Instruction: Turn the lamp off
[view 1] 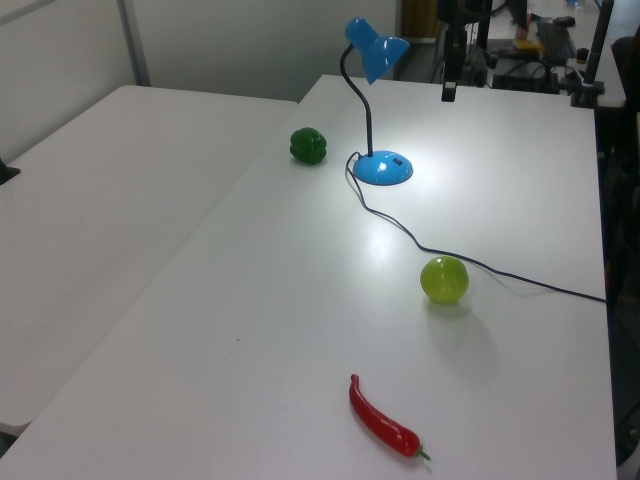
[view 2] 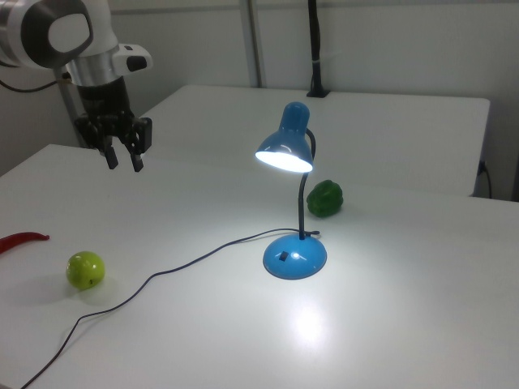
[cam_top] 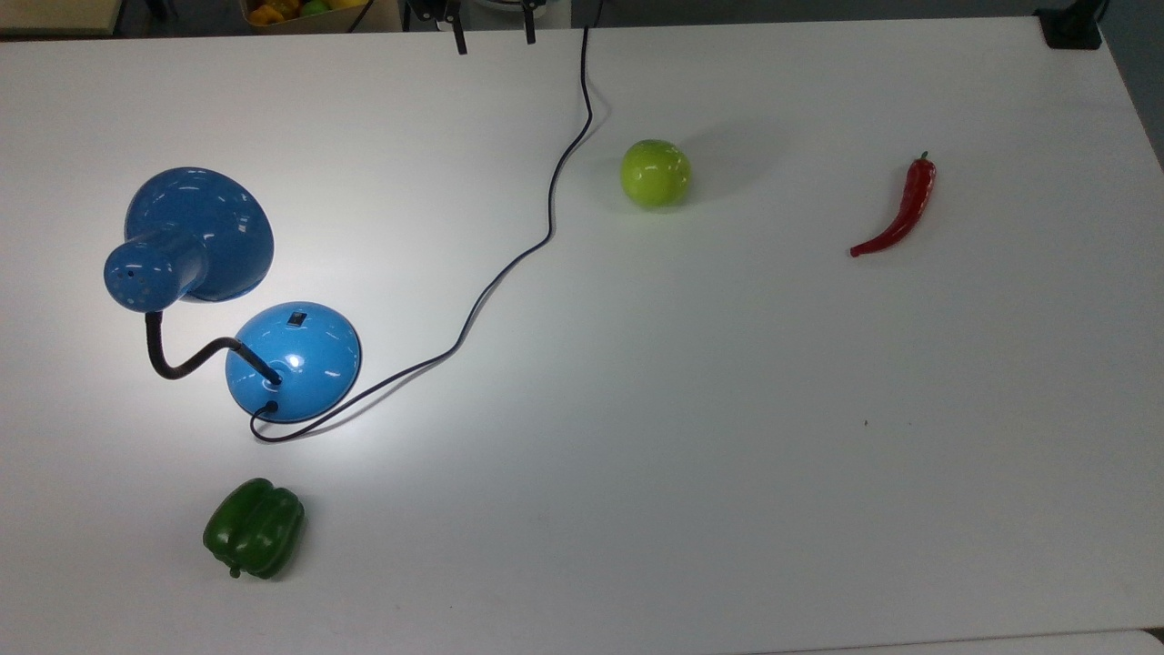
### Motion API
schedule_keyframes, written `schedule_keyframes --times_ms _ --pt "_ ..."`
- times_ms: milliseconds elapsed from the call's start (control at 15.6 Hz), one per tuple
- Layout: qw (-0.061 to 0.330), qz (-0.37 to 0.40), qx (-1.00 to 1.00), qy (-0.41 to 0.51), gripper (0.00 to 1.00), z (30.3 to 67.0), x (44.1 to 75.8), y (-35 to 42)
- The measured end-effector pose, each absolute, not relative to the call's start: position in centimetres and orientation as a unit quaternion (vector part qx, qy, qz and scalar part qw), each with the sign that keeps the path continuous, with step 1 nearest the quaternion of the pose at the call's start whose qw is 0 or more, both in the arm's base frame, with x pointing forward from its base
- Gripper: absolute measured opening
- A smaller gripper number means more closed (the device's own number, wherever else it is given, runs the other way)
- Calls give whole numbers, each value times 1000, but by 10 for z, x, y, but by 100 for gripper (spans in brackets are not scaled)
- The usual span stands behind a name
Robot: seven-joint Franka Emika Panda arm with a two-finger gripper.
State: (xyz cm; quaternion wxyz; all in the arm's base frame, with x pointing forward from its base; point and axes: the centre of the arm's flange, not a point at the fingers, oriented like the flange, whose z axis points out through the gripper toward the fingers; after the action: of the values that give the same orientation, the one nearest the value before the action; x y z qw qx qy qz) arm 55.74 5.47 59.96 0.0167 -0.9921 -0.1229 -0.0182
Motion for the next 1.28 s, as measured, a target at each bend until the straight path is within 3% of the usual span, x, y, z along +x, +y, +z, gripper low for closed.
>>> schedule_keyframes --times_ms 256,448,896,1280 --pt "28 -14 -992 -122 12 595 558 57" --pt "34 -10 -992 -121 2 591 557 58" --pt "32 13 -993 -115 1 569 555 51" --pt "-17 39 -993 -107 1 512 558 17"
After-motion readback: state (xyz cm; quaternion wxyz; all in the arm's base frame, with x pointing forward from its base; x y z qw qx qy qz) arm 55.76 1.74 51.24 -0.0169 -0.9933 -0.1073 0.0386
